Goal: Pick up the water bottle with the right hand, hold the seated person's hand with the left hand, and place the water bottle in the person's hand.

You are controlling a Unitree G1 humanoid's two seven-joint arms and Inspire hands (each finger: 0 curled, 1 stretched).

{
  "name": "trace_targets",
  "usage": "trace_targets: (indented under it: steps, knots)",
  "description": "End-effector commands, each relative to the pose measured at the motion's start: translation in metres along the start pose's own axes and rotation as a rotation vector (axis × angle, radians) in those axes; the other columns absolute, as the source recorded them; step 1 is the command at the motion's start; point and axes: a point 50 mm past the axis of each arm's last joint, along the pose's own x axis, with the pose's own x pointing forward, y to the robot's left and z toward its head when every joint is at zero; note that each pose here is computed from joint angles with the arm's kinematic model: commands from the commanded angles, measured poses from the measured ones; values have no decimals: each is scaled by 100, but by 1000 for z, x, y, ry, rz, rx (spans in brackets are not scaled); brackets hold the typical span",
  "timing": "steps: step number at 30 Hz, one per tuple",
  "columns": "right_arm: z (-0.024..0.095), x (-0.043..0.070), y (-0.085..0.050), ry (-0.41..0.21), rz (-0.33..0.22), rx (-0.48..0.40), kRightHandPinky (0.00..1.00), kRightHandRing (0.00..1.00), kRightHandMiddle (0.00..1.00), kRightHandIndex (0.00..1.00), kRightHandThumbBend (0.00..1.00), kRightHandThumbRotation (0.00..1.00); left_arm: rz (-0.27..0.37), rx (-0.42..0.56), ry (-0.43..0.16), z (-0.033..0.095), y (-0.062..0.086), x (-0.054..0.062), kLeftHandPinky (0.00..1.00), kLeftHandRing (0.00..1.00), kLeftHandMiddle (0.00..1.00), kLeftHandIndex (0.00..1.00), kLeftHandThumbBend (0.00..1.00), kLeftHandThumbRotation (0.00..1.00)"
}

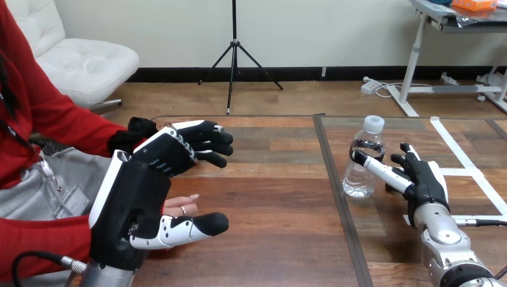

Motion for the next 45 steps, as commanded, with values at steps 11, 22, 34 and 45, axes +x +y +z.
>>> trace_targets:
  steps: [11,22,34,45]
  knots:
    - [45,10,16,-125,57,-14,89,94,95,98,100,38,6,17,-64,8,0,7,57,66,69,69,100,37]
    - [51,10,27,-138,106,8,94,97,98,100,100,35,9,4,-64,8,-2,6,58,66,69,69,100,35]
    - [56,11,34,-138,99,-41,94,96,96,98,100,38,18,-8,-75,8,-6,6,57,65,68,69,100,33]
    - [55,10,38,-127,99,-34,93,95,95,97,100,33,19,-4,-83,8,-9,6,55,64,68,68,100,32]
